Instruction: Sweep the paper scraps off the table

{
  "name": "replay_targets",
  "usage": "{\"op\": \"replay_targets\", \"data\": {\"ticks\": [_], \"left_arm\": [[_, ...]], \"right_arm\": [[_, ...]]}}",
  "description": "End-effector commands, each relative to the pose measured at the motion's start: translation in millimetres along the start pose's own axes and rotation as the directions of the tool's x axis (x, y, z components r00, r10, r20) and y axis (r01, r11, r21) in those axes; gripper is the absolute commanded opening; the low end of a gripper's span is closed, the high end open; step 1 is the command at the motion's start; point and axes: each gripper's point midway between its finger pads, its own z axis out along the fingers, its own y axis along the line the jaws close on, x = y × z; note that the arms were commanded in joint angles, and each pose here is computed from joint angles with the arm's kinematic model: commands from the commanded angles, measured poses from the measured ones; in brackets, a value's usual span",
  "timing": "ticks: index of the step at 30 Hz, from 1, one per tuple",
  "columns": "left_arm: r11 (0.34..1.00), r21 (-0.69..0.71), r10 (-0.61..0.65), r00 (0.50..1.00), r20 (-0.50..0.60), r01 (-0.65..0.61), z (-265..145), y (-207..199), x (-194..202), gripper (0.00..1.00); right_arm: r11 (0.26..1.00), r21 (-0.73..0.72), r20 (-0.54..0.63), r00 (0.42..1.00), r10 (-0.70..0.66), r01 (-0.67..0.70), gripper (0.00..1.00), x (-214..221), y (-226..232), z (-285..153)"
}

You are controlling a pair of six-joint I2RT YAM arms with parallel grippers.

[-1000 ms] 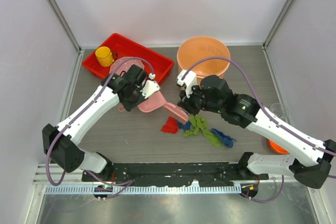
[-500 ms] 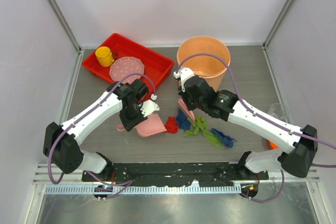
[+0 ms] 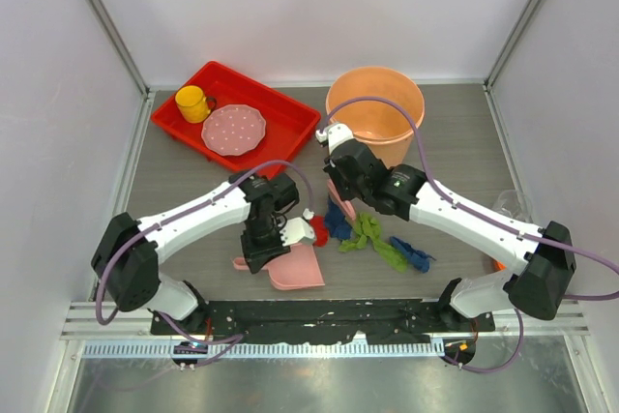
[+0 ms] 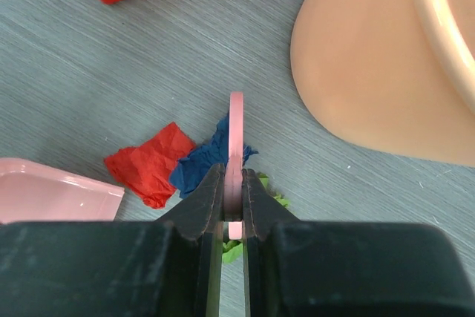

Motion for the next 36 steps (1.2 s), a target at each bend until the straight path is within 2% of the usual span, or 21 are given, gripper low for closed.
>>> {"op": "replay_targets", "data": {"ticks": [1, 9, 19, 25, 36], "left_arm": [[0.998, 0.064, 0.011, 1.000, -0.001, -0.011, 11, -7, -3, 0.00], [0.997, -0.071, -0.053, 0.989, -0.137, 0.044, 26, 20, 21, 0.00], [0.976, -0.208, -0.111, 0.969, -0.219, 0.065, 40, 54, 23, 0.00], [0.967, -0.245, -0.127, 0.971, -0.202, 0.076, 33, 63, 23, 0.00], [0.938, -0.294, -0.239, 0.958, -0.160, 0.185, 19, 87, 35, 0.00]], "right_arm": [[0.999, 0.018, 0.063, 0.997, 0.040, -0.041, 0.01, -17, -3, 1], [0.999, 0.021, 0.054, 0.998, 0.041, -0.042, 0.01, -14, -3, 4], [0.996, -0.061, 0.041, 0.996, 0.074, -0.071, 0.01, -13, 15, 11], [0.990, -0.100, 0.050, 0.993, 0.109, -0.104, 0.01, -14, 25, 18], [0.988, -0.036, 0.082, 0.984, 0.156, -0.153, 0.01, -21, 15, 21]]}}
